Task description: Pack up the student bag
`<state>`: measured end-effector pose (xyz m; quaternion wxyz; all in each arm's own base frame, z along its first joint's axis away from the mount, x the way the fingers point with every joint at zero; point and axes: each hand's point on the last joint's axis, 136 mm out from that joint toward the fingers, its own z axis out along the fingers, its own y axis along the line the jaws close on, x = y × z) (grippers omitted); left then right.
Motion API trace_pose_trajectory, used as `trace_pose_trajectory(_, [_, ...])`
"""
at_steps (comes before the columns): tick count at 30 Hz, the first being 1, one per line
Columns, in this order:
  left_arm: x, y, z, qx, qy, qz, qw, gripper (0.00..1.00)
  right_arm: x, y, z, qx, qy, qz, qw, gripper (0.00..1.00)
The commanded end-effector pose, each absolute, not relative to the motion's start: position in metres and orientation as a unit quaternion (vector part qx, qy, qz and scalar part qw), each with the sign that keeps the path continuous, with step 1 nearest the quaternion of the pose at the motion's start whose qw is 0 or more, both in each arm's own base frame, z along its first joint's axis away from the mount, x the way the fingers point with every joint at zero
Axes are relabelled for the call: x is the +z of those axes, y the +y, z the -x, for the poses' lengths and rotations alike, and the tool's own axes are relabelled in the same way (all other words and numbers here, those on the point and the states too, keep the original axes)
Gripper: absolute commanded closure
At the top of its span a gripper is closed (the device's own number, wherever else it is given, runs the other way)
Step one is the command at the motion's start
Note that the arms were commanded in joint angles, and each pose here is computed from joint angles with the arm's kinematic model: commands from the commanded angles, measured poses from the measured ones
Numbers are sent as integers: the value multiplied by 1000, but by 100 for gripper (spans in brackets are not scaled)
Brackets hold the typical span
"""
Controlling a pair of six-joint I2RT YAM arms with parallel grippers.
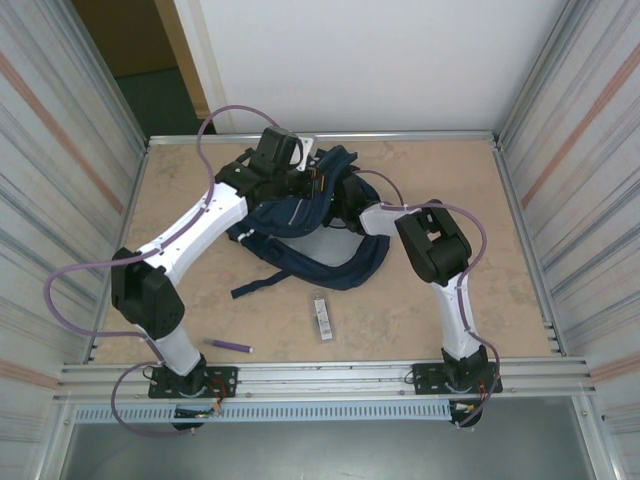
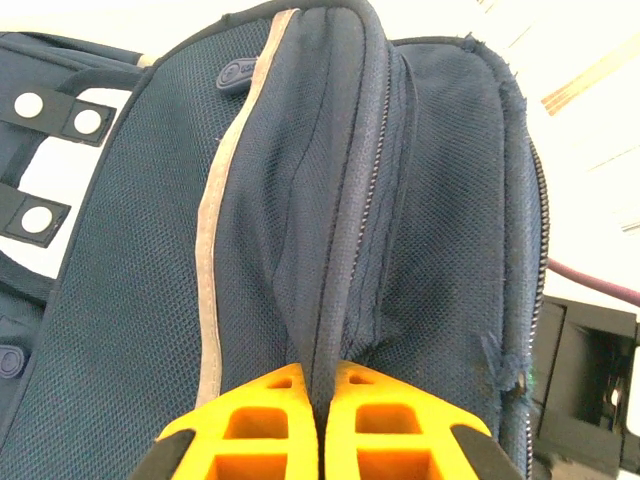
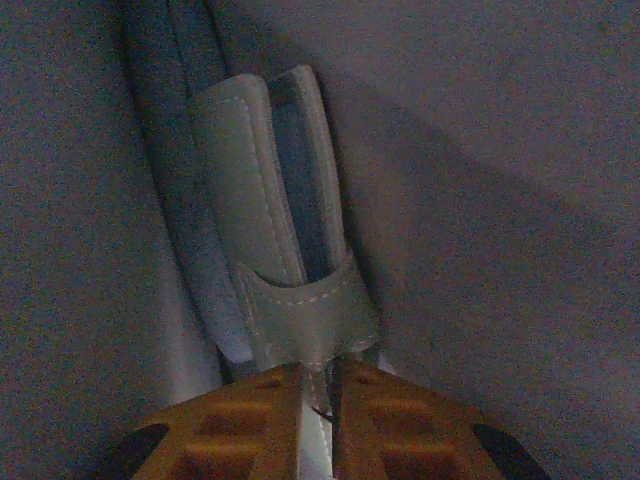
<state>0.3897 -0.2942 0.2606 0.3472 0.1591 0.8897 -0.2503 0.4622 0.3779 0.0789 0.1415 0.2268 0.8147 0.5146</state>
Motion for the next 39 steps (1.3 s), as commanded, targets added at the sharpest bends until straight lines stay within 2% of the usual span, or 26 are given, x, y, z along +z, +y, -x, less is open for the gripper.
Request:
trace_pose_trajectory(1, [309,-292,-384,-269,860,-169,399,100,100,371,-467,525,797,-245,172,86])
trace_pose_trajectory(3, [306,-290,-385,-261,860,-169,404,100,103,367,-463,527,796,-246,164,75])
trace_pose_trajectory(5, [300,-283,-391,-246,863,-161,411,100,105,357,-456,525,797,-252,162,69])
trace_pose_trajectory(12, [261,-272,-406,-211,880,-152,397,100,130,315,-427,513,806,-239,170,63])
trace_pose_trajectory(20, [219,-304,-392,-260,883,-191,340,100,156,225,-388,437,839,-223,233,57])
trace_pose_trajectory(23, [202,-302,-381,-189,895,-224,337,100,171,176,-372,386,850,-226,279,54])
trace_pose_trajectory(24, [200,-302,-375,-168,894,-240,340,98,180,160,-367,362,854,-224,299,52])
trace_pose_trajectory(28, [207,-304,-349,-151,891,-267,336,60,214,123,-342,270,876,-167,362,47])
trace_pose_trajectory(29, [210,-298,-346,-146,895,-254,336,55,219,120,-337,258,879,-155,370,46])
trace_pose_trajectory(34, [235,-223,-333,-93,914,-128,375,42,229,149,-307,290,891,-43,347,43])
trace_pose_trajectory(39, [209,-174,-319,-194,921,-2,336,40,210,196,-283,267,916,69,292,42])
